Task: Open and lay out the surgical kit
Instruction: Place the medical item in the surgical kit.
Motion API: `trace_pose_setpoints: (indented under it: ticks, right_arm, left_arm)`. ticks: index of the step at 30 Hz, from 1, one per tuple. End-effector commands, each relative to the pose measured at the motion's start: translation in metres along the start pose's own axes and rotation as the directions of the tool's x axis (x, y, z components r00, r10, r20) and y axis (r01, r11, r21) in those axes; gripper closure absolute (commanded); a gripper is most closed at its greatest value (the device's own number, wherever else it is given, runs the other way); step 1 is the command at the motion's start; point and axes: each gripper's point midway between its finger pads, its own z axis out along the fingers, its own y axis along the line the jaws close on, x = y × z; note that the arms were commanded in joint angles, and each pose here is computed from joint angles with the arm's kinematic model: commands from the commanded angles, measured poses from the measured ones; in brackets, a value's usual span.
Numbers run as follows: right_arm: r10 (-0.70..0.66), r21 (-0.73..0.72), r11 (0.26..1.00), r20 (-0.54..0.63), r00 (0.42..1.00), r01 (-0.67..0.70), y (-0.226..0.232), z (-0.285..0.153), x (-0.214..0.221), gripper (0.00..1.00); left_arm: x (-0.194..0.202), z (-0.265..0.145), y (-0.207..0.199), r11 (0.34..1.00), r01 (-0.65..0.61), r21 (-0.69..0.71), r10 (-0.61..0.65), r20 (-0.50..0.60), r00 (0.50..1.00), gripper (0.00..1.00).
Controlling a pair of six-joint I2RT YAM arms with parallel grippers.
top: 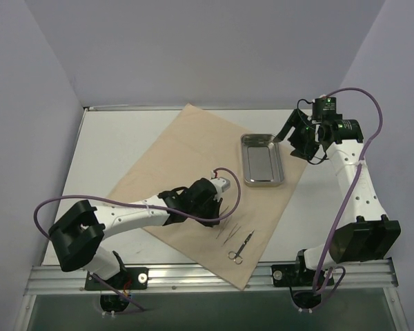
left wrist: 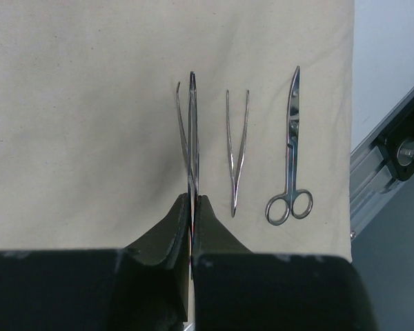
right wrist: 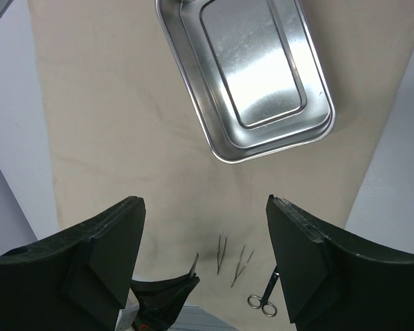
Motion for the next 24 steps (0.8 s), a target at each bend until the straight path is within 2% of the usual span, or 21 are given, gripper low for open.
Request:
trace_pose_setpoints:
  ticks: [1,16,24]
  right_arm:
    - [-0.010,0.001,1.000,-0.009,1.000,0.010,-0.004,-0.009,0.005,0.28]
    - [-0.012,0.012,1.000,-0.026,1.000,0.012,-0.007,-0.005,0.000,0.28]
    - [-0.011,0.014,1.000,-0.031,0.999,0.011,-0.008,-0.004,0.001,0.28]
  left_arm:
    - [-0.012,0.009,-0.001,1.000,0.013,0.000,-0.013,0.065,0.998,0.98]
    - [0.006,0.032,0.014,0.998,0.030,-0.063,-0.028,0.029,0.999,0.98]
    - [0.018,0.046,0.022,0.994,0.040,-0.104,-0.044,-0.033,0.999,0.98]
